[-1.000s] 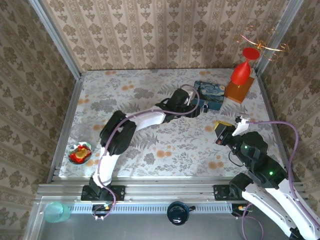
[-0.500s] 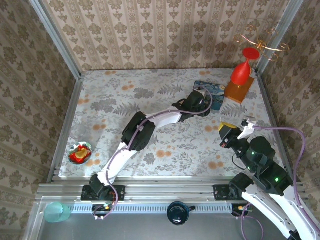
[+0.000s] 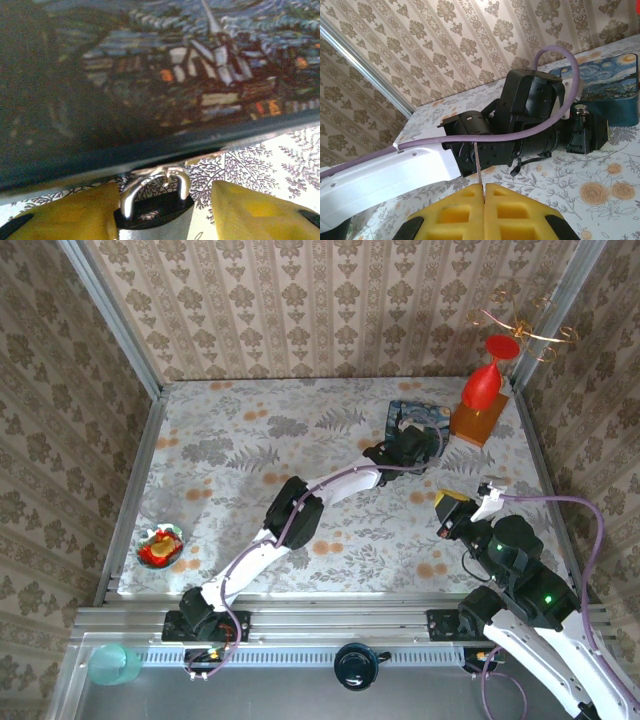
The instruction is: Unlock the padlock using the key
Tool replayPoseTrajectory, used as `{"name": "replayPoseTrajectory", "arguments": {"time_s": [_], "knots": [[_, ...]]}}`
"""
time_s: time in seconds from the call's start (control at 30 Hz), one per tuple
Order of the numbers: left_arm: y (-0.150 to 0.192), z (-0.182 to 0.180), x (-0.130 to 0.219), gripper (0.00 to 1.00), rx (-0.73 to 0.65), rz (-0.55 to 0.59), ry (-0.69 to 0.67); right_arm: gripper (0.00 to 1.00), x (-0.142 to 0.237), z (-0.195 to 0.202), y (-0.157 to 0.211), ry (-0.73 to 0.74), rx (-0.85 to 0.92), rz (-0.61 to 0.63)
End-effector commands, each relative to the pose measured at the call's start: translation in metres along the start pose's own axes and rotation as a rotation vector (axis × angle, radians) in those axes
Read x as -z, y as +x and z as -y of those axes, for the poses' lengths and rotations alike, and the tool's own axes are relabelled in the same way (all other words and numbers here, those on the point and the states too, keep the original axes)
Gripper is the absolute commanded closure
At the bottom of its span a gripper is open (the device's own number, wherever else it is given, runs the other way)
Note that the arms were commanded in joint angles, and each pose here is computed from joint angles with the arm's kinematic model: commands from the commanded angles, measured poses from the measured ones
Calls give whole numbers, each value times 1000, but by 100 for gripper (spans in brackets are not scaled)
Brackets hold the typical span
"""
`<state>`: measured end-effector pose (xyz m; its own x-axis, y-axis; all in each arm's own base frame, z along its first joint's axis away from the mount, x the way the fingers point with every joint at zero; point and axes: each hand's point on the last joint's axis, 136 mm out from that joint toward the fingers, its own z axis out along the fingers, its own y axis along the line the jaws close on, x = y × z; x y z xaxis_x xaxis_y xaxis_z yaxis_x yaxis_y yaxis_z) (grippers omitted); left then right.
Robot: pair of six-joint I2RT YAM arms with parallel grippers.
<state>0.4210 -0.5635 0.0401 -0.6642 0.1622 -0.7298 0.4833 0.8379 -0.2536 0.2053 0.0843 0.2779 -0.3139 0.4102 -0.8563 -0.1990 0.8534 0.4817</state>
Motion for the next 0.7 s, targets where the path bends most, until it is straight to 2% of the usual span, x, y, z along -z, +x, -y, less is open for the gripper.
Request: {"name": "replayPoseTrajectory", "arguments": {"time_s": [0.0,0.27,0.67], "knots": [[10,-15,-1,55,8,-28,-82,100,1,-1,-2,-11,-13,11],[1,-39,14,78,39,9,-118,100,-8,-5,2,-19,-18,-16],[-1,-100,71,83,109,74,-165,100,-25,-6,17,-6,-32,-84]]}}
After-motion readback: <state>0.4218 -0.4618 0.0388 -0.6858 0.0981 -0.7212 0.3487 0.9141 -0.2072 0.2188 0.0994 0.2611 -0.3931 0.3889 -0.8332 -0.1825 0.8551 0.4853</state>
